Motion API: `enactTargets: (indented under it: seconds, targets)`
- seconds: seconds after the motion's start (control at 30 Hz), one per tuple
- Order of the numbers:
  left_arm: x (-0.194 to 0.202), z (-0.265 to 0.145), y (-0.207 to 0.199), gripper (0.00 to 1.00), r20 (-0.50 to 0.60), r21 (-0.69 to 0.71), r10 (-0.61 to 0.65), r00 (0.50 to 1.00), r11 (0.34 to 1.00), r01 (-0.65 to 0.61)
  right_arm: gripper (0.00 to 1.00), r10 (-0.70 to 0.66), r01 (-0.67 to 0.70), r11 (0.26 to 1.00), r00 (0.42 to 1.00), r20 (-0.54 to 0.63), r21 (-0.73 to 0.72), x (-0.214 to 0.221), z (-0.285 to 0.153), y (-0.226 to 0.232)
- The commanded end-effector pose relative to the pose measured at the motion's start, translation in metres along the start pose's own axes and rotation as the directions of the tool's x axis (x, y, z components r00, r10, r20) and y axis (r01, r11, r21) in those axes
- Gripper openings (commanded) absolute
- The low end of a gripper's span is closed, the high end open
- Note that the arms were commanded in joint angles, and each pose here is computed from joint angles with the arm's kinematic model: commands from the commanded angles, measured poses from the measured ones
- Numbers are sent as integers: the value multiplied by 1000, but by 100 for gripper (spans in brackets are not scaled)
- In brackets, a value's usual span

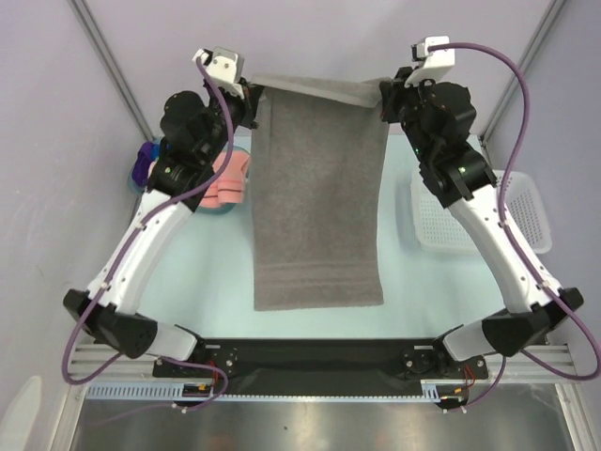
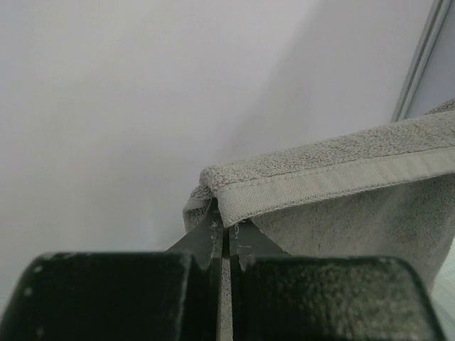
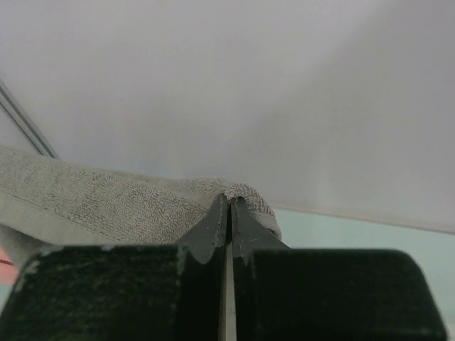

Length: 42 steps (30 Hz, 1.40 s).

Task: Fold and stack the towels
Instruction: Flatten out the crumpled towel, then fold the towel

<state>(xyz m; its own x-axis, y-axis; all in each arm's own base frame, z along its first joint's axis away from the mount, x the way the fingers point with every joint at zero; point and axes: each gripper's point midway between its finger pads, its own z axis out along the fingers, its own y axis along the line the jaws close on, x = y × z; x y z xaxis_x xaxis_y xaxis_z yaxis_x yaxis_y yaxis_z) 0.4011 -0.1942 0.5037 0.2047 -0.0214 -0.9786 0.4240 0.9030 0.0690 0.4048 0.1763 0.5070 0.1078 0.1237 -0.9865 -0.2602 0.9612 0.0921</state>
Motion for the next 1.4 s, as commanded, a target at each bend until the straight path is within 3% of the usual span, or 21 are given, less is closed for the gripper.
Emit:
enactTargets:
  seconds: [0.0,0.3,0.6,0.83,1.13,1.37]
  targets:
    - [7,24,9,0,22,48,-107,994,993,105,0,73,-72,997,996,43,-23,-9,19,-13]
    - [67,84,45,0,-78,43,-161,984,985,165,0,134,-133,991,990,-49,18,60,95,-54]
    - [138,112,62,0,-211,19,-227,951,972,236,0,186,-176,982,970,-159,74,114,119,-80]
    - [195,85,57,0,-299,-63,-325,897,945,321,0,251,-225,966,928,-274,124,168,94,-82]
    - [247,23,49,1,-384,-201,-399,833,916,346,0,332,-298,943,812,-480,147,239,27,-69]
    - [278,-21,33,9,-459,-275,-417,784,906,321,0,353,-322,933,723,-594,162,280,-15,-59]
